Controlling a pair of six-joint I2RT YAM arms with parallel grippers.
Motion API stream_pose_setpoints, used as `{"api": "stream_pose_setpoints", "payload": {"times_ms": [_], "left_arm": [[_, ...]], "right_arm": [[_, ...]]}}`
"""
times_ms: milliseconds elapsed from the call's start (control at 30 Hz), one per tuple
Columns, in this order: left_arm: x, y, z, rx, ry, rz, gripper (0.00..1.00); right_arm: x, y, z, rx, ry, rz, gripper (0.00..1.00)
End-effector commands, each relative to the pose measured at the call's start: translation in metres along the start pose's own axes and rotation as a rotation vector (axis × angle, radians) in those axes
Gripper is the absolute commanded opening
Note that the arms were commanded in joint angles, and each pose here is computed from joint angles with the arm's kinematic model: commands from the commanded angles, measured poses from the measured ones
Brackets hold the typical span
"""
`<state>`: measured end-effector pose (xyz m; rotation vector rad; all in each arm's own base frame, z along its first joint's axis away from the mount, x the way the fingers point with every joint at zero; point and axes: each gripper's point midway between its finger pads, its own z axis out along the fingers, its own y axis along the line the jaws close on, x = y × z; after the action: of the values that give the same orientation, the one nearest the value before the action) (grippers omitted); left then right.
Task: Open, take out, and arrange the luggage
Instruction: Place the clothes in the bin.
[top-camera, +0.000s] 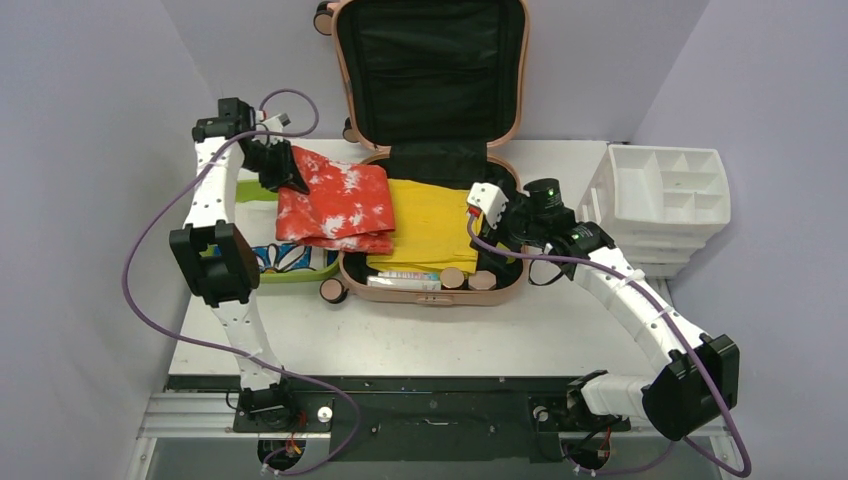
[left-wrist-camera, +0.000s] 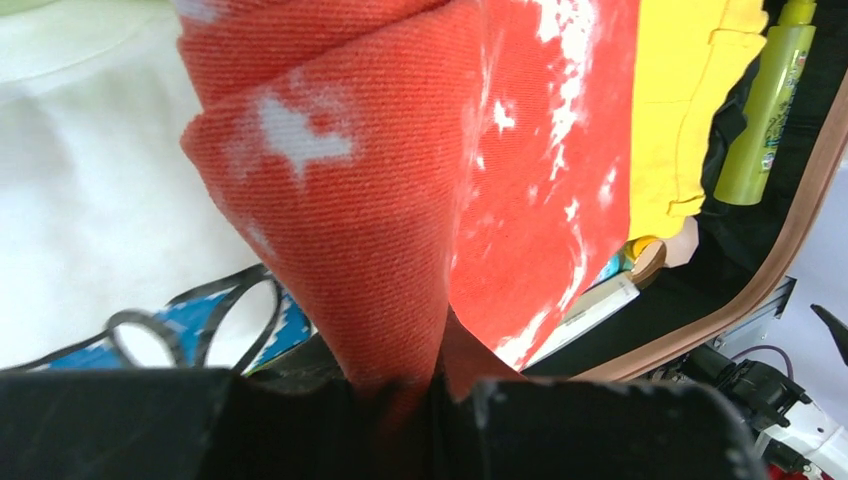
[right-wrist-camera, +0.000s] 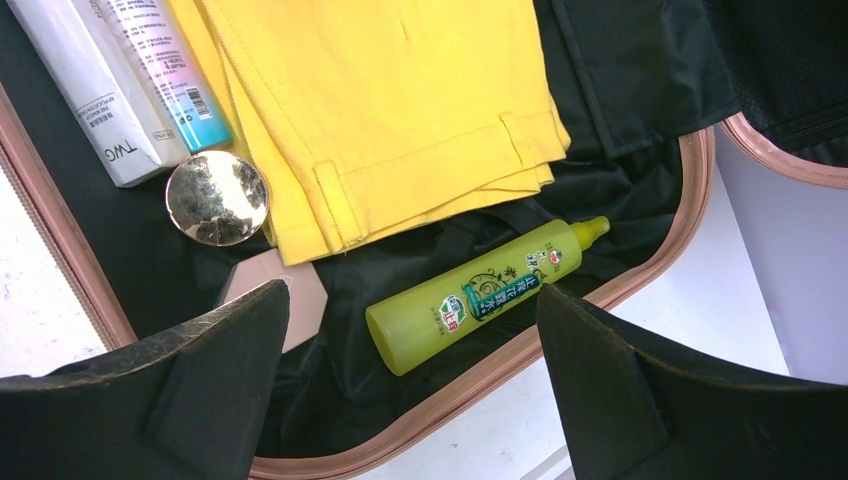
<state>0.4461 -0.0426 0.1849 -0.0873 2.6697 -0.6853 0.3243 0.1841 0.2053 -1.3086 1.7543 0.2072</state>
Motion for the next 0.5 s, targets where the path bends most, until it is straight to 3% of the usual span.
{"api": "stream_pose_setpoints", "payload": {"times_ms": [0,233,467], "left_arm": [[0.001,0.064,-0.036,-0.11,0.02,0.047,0.0],[0.011,0.101,-0.035,-0.119,0.097,0.063,0.0],[-0.001,0.164,-0.037,-0.347,0.074,0.117,0.0]], "right_arm": [[-0.014,-0.004,-0.007,0.022,-0.066,-0.016,0.89],[-0.014,-0.005,-0.008,0.024,-0.07,-0.014,0.89],[-0.015,-0.004,-0.009,0.026,-0.074,-0.012,0.89]]}}
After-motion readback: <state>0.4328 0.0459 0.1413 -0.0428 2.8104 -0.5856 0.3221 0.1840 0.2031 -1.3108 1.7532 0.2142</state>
